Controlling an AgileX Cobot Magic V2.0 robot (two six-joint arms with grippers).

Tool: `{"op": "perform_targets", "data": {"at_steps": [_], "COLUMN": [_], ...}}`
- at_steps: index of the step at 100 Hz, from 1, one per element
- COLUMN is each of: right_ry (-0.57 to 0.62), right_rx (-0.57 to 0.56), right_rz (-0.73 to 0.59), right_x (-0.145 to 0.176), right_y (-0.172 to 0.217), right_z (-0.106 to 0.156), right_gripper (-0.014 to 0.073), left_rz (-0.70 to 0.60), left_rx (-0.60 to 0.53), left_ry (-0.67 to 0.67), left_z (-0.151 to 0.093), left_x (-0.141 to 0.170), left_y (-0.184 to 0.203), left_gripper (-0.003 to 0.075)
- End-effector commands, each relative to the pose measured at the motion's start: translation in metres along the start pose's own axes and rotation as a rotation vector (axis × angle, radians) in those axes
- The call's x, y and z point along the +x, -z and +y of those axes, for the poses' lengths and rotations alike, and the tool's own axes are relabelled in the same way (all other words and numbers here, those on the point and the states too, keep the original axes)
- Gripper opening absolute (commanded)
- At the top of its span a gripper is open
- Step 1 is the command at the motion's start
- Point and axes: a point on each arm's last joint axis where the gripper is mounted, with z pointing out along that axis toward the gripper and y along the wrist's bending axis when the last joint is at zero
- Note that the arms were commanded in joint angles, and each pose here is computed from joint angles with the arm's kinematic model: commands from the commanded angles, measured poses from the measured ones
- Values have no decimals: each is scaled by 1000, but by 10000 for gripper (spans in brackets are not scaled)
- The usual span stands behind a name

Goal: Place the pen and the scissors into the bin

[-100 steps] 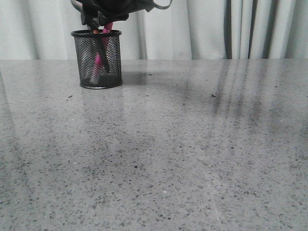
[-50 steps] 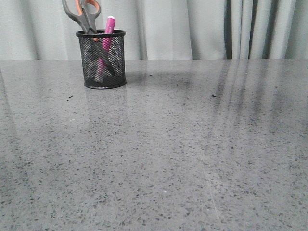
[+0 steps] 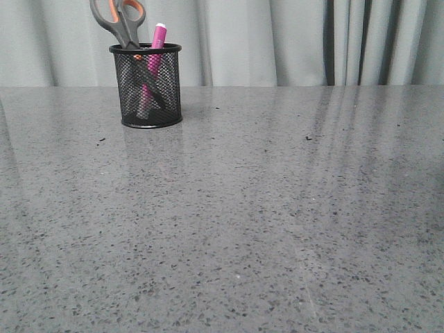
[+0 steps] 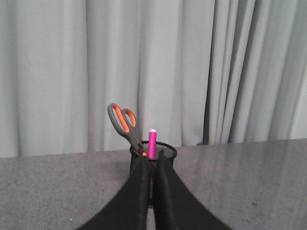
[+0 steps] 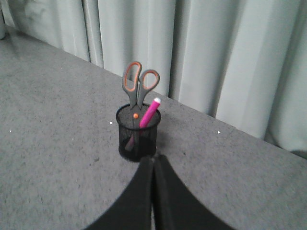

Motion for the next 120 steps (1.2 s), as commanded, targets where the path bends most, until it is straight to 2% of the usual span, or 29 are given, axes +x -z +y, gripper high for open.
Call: {"op": "perform_targets", "data": {"at_steps": [1,6,20,44,49,70,108,113,120], "right_ry": [38,36,34,67,62,75,75,75,75], "right_rx": [14,20,32,79,82,82,82,82,82], "right_rz": [-142,-155,-157,-311,-329,-266,-266,-266,-266], "right_x": [26,48,91,120,123,123,123,123,123], "right_y": [42,63,94,131,137,126,126,126,126], "right_z": [0,1,2,0,0,0,0,0,0], "right_gripper": [-69,-69,-69,-70,-69,-70,-69,-70,-69], "left_rz": [-8,-3,0,-2,-2,-3,0,8,35], "left_rx": [36,52,96,94,94,89,97,92,46], "left_ry": [27,27,62,76,76,76,79,25,-198], "left_z": [-3,-5,-9,-8,-8,-8,-9,-8,-4], "left_x": [2,5,6,5,5,5,6,7,11], "left_y": [4,5,5,5,5,5,5,5,5], "left_gripper": [-19,-19,-19,-19,-19,-19,-19,-19,-19]}}
